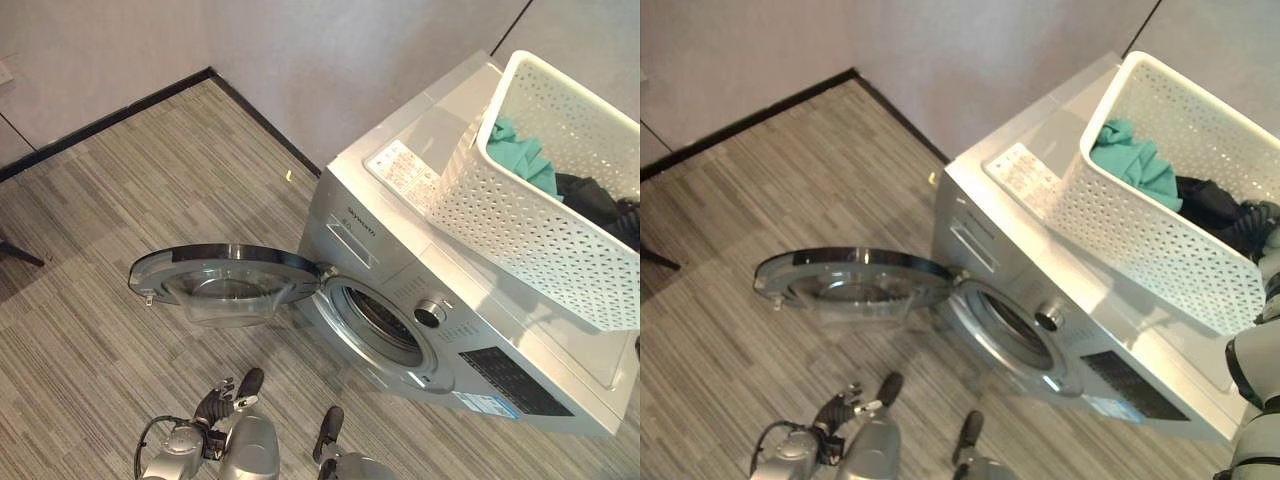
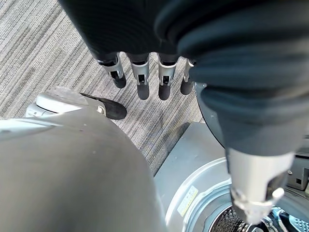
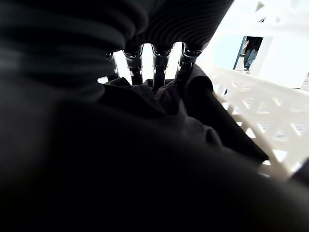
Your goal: Grab the laundry basket,head to the washer,open it,put in the laundry and shut it.
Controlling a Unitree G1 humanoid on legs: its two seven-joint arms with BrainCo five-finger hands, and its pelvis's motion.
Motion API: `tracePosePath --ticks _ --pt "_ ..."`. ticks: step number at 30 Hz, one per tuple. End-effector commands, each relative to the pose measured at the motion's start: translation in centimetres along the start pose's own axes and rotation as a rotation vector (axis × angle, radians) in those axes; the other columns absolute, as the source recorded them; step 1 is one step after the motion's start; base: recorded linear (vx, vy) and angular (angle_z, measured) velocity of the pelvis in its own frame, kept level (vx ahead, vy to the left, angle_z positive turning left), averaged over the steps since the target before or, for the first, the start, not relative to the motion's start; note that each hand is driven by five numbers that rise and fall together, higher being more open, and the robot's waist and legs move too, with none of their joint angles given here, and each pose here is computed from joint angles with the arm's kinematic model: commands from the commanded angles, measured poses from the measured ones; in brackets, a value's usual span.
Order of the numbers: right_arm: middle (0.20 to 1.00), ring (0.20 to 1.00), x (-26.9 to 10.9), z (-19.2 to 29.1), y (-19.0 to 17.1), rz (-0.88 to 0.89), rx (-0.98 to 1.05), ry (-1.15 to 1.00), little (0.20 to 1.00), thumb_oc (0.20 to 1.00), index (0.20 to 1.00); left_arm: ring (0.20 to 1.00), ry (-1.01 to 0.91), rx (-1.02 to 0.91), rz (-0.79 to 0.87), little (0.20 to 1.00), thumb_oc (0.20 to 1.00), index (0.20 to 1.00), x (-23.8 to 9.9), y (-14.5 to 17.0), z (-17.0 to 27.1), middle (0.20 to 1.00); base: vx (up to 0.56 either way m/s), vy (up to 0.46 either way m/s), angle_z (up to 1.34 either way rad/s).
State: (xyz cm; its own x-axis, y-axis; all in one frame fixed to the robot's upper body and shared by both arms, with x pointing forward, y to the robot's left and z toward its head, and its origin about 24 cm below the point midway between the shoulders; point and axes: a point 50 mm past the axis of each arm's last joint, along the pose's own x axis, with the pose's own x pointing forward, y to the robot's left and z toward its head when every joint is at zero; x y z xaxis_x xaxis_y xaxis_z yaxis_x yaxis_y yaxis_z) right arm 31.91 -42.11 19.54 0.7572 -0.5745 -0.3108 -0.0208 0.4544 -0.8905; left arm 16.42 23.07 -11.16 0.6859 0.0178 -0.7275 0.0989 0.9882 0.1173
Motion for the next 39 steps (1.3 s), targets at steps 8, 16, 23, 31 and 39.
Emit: tracePosePath --ticks 8,16,23,31,39 --pt "0.2 0.2 0.1 3.9 1.1 -0.03 0.107 -0.153 0.2 0.2 0.2 1.0 -0.033 0.02 -0.061 1.0 1.0 1.0 0.6 -1.8 1.0 1.0 0.0 0.0 -0.02" --pt "0.2 0.2 -0.6 5.3 -1.3 -0.16 0.334 -0.27 0.2 0.2 0.2 1.0 0.005 0.03 -0.032 1.0 1.0 1.0 0.4 -1.2 -0.2 1.0 0.0 0.003 -0.02" --pt "0.2 0.2 -3.3 7.8 -7.3 -0.422 0.642 -0.458 0.2 0.2 0.2 1.0 0.023 0.041 0.011 1.0 1.0 1.0 0.4 -0.8 -0.7 1.0 0.04 0.023 -0.01" --pt "0.2 0.2 -10.9 11.4 -14.4 -0.85 0.724 -0.804 0.2 0.2 0.2 1.0 -0.009 0.061 0.028 1.0 1.0 1.0 0.4 -1.0 -0.2 1.0 0.03 0.03 -0.07" --pt "0.2 0.2 -14.4 11.8 -16.8 -1.082 0.705 -0.869 0.2 0.2 0.2 1.0 -0.125 0.096 0.046 1.0 1.0 1.0 0.5 -0.5 2.5 1.0 -0.01 0.014 -0.01"
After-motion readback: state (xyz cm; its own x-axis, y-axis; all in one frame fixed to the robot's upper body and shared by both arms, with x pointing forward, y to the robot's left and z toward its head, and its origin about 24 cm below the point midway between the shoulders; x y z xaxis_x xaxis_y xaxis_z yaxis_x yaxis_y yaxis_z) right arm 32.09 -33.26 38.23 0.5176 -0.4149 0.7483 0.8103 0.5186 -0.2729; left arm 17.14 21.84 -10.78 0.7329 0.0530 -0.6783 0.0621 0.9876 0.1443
